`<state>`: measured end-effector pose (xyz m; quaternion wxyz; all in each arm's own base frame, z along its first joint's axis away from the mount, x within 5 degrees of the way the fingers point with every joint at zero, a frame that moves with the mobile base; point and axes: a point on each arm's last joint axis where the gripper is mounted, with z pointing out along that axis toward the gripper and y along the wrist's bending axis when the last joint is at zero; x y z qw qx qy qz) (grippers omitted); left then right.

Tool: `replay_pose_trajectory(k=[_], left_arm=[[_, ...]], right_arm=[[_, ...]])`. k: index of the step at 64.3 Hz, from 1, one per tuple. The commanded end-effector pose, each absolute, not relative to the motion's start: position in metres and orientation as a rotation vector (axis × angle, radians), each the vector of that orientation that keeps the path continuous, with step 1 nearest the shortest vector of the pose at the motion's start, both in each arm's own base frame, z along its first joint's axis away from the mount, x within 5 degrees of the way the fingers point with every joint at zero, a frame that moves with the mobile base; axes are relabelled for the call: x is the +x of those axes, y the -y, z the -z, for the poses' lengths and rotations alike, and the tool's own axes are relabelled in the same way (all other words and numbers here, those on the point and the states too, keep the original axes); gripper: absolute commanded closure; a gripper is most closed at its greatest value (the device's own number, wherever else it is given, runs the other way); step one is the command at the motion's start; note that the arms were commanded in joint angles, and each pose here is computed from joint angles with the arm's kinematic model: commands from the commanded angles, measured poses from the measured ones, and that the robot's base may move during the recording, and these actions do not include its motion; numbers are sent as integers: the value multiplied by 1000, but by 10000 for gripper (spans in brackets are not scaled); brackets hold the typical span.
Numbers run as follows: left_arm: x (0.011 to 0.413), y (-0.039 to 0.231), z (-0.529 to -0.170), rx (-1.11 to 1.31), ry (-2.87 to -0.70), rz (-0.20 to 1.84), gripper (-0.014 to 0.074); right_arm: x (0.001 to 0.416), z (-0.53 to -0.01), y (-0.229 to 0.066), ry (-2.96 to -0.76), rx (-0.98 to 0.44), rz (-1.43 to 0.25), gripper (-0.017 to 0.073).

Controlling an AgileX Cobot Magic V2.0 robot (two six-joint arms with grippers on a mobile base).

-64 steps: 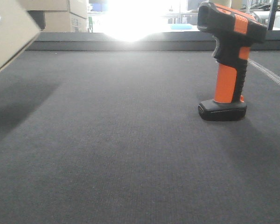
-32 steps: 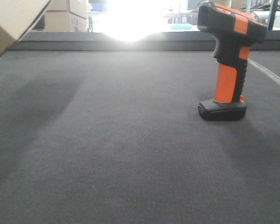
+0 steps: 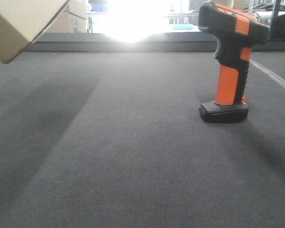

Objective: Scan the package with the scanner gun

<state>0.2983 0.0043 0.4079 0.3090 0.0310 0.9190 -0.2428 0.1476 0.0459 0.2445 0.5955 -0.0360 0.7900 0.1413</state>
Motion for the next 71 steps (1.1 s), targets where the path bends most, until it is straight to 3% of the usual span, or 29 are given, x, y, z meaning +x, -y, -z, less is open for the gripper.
replay_pose_trajectory(k=[1, 35, 48, 71], left_arm=[[296, 0, -414, 82, -2396, 676, 704], [296, -1, -414, 83, -2404, 657, 704], [296, -1, -414, 84, -2405, 654, 704], [295, -2, -413, 85, -2412, 640, 704]], right_arm=[[164, -239, -48, -1798, -69, -289, -10], [228, -220, -70, -1767, -24, -228, -10], [237, -205, -68, -1824, 115, -214, -10], [245, -214, -81, -1730, 96, -232, -10]])
